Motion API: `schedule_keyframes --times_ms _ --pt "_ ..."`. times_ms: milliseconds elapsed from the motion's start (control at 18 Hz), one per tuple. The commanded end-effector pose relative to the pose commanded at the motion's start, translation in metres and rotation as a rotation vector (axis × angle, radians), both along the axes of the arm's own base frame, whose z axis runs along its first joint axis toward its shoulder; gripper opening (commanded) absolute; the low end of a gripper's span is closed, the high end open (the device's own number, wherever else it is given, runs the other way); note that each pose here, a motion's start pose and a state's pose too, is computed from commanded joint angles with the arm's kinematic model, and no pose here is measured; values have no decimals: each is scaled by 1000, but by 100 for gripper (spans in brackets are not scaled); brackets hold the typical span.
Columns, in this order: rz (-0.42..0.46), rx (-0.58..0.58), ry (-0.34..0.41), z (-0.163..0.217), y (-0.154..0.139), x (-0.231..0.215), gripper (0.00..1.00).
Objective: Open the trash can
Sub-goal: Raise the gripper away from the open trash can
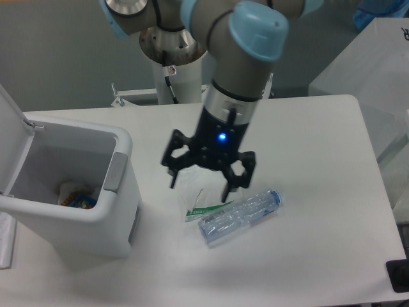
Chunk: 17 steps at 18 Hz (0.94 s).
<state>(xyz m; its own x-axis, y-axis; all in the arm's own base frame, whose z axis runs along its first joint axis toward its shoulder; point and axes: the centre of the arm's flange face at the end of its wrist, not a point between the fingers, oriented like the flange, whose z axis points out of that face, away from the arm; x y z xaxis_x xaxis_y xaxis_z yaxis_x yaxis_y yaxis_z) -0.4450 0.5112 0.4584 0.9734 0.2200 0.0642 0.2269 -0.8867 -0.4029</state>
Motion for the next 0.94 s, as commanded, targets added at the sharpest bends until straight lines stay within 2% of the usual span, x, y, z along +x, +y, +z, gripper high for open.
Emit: schedule_keyframes --times_ms 111,333,611,944 --pt "-35 -40 28 -15 4 -15 100" --pt "-187 -170 110 -52 1 -37 100" --pt "-302 -312 172 -86 -1 -60 100" --pt "-341 -347 188 -92 -7 -66 100"
